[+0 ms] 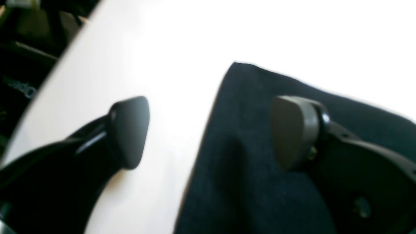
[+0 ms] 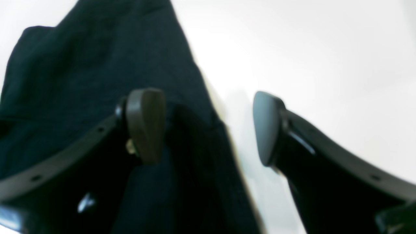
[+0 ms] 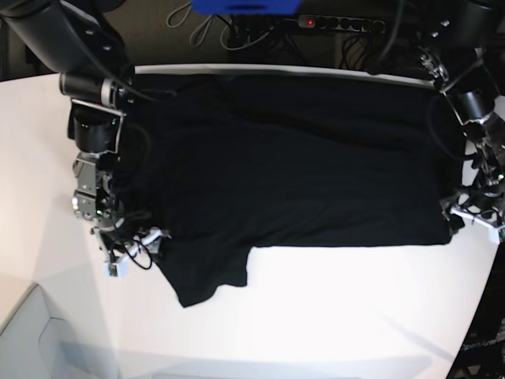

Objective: Layout the t-shirt on the table in an organized manner, then fold the t-shirt properly
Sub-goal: 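Release the collar edge and move both grippers to the hem corners, then grasp the hem corners and fold them over toward the collar edge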

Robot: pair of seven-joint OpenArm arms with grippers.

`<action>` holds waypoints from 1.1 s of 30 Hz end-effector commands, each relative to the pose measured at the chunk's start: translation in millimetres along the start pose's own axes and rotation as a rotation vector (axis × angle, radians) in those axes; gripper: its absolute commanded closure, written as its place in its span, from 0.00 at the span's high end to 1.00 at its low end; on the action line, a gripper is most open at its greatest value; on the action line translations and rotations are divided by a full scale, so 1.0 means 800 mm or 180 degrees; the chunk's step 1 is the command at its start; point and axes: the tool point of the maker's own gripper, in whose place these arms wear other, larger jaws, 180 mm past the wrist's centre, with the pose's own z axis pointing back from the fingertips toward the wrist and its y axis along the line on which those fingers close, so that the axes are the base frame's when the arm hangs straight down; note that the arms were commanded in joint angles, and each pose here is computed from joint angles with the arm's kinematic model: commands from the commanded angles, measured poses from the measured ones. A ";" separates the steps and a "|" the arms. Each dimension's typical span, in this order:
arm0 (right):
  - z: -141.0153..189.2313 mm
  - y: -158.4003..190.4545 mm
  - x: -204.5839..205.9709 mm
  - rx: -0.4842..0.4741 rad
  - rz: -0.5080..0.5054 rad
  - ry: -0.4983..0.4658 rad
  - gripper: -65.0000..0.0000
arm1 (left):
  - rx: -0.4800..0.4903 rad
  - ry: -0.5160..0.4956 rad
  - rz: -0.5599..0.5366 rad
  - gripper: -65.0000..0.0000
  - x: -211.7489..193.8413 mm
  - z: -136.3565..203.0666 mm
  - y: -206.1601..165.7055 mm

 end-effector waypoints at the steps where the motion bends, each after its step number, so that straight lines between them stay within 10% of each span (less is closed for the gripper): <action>1: -0.002 0.004 0.026 0.0034 0.0053 -0.0129 0.61 | 0.0004 -0.0304 0.0016 0.86 0.047 0.000 0.006; 15: -0.003 0.024 -0.011 0.0153 0.0263 0.0080 0.02 | -0.0245 -0.0060 -0.0020 0.86 0.012 -0.041 -0.031; 29: -0.001 0.022 -0.025 0.0146 0.0262 0.0146 0.00 | -0.0265 -0.0045 -0.0068 0.85 0.003 -0.043 -0.036; 33: 0.000 0.021 -0.026 0.0141 0.0263 0.0151 0.00 | -0.0262 0.0081 -0.0030 0.56 -0.017 -0.044 -0.035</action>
